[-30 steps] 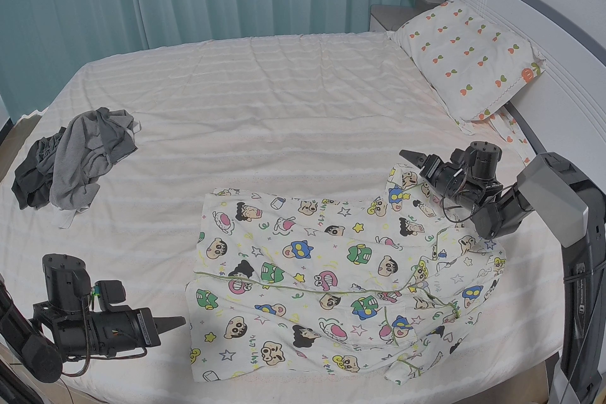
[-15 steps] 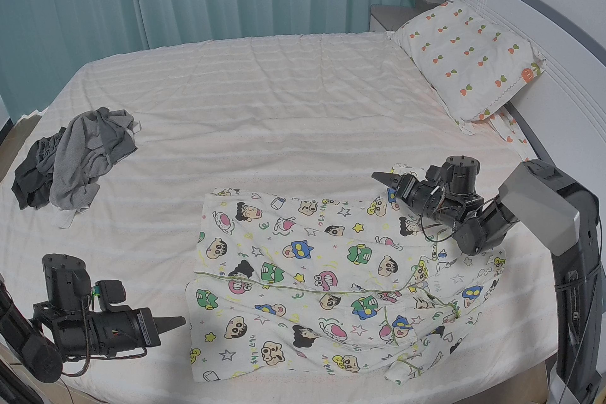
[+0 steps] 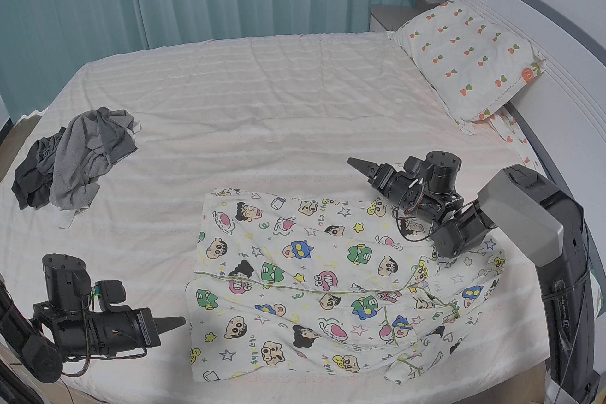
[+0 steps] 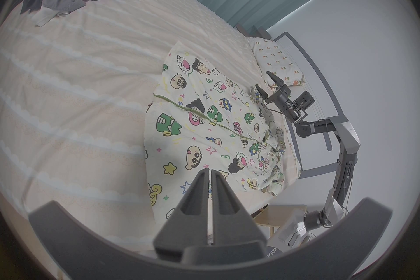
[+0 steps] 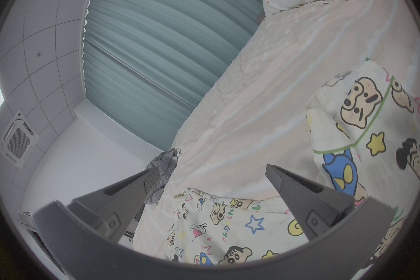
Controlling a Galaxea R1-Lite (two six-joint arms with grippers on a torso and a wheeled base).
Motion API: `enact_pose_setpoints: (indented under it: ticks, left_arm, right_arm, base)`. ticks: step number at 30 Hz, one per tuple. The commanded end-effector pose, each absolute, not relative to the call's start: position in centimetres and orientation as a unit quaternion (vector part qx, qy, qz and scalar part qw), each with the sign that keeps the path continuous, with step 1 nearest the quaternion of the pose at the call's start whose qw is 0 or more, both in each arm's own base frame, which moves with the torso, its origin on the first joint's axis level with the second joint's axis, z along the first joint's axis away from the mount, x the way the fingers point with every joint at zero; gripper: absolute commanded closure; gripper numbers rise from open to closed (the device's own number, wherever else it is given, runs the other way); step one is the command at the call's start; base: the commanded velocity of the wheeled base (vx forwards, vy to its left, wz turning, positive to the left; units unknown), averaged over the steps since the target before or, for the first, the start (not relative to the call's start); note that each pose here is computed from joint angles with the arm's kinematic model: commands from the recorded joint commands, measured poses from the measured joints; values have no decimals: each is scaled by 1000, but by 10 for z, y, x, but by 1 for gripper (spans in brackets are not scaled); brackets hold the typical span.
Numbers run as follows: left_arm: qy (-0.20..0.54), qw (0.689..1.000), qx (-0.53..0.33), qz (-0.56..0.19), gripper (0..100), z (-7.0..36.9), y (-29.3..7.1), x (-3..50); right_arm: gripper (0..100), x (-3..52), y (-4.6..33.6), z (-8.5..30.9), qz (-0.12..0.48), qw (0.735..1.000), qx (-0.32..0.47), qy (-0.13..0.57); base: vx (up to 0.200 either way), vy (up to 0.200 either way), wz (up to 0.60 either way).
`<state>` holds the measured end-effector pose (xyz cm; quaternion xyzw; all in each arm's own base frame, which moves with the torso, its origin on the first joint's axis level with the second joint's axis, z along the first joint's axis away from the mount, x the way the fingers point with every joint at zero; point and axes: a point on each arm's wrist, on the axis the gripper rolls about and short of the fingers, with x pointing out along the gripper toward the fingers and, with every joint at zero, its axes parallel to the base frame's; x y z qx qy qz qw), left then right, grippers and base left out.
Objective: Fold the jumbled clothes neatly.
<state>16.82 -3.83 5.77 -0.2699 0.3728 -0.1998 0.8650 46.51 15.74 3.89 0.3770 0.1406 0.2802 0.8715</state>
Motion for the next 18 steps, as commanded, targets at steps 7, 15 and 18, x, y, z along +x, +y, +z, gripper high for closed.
enact_pose_setpoints:
  ticks: [7, 15, 18]
  left_arm:
    - [376, 864, -270, -198, 100, 57, -38, 164]
    - [379, 863, -270, -198, 100, 56, -38, 165]
    - [379, 863, -270, -198, 100, 56, -38, 165]
  right_arm:
    - [0, 450, 41, 84, 203, 895, 375, 133]
    - [0, 452, -3, 57, 193, 904, 336, 182]
    - [0, 458, 1, 38, 195, 906, 316, 202]
  base:
    - [0, 0, 0]
    - [0, 0, 0]
    - [0, 0, 0]
